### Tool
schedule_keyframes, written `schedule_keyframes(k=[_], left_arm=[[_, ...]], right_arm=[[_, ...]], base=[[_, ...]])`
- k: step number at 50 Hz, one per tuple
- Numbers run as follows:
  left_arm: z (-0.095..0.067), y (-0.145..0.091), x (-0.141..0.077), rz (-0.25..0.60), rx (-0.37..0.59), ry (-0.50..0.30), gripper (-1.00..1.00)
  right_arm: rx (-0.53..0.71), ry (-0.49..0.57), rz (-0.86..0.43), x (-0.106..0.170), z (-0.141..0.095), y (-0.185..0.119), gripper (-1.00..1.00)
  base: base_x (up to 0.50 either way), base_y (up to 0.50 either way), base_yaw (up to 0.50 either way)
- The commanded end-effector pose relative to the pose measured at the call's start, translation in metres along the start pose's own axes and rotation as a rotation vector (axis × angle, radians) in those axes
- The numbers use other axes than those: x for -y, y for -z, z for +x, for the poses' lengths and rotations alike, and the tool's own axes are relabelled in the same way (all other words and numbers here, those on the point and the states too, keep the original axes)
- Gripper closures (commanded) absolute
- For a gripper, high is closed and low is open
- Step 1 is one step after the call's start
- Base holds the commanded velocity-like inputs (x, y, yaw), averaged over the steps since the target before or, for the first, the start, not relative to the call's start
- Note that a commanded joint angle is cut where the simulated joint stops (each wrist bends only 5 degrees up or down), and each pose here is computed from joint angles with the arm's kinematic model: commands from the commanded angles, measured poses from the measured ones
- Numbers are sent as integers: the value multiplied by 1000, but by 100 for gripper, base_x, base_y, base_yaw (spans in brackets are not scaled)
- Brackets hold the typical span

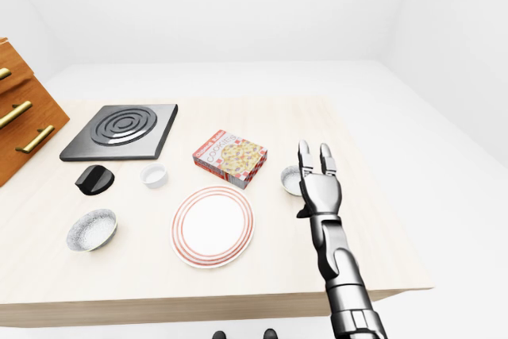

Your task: Pick the akita bowl next to the plate and place it on the plate.

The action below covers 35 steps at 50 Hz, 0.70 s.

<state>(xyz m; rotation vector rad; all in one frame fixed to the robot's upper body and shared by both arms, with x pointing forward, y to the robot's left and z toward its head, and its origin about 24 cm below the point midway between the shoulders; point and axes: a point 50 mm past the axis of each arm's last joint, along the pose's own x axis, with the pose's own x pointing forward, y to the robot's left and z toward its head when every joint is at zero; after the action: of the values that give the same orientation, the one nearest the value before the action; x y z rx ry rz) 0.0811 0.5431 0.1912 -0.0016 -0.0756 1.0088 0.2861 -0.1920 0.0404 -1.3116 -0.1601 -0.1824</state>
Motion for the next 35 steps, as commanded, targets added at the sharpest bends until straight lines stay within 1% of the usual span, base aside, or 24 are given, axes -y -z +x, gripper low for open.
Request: schedule_keyframes(k=[1,5,7,16,17,19,21,23,28,30,35], left_arm=[[0,1,0,-2,-2,0,-100],[0,2,0,-2,-4,0,-100],[0,-3,-1,2,7,0,-100],[0,4,0,-3,-10,-1,-100],[0,0,0,0,-1,-2,-100],[-1,2,-1,-2,-5,-2,-100],[0,-2,-1,1,5,-4,-100],[-1,2,-1,-2,-6,-4,-100],[0,-1,-1,1,2,-5,-100],[-1,4,0,-3,-10,-5,-100],[0,2,-1,-2,-5,-4,-100]], right_arm=[[-19,-25,-8,-12,5,5,-100],[-35,-33,-10,-16,6,9,-100],[-42,-33,-14,-17,7,12,-100],[-22,-18,-42,-12,16,11,-100],[-14,-12,-46,-10,18,9,-100],[-12,-9,-42,-8,21,8,-100],[-8,-1,-48,-6,24,8,-100],[1,6,-47,-2,27,5,-100],[14,6,-55,-2,28,2,-100],[25,5,-52,-1,31,-2,-100],[39,12,-53,2,36,-7,-100]], base=[[0,0,0],[0,0,0],[0,0,0],[0,0,0],[0,0,0],[0,0,0],[0,0,0],[0,0,0],[0,0,0],[0,0,0],[0,0,0]])
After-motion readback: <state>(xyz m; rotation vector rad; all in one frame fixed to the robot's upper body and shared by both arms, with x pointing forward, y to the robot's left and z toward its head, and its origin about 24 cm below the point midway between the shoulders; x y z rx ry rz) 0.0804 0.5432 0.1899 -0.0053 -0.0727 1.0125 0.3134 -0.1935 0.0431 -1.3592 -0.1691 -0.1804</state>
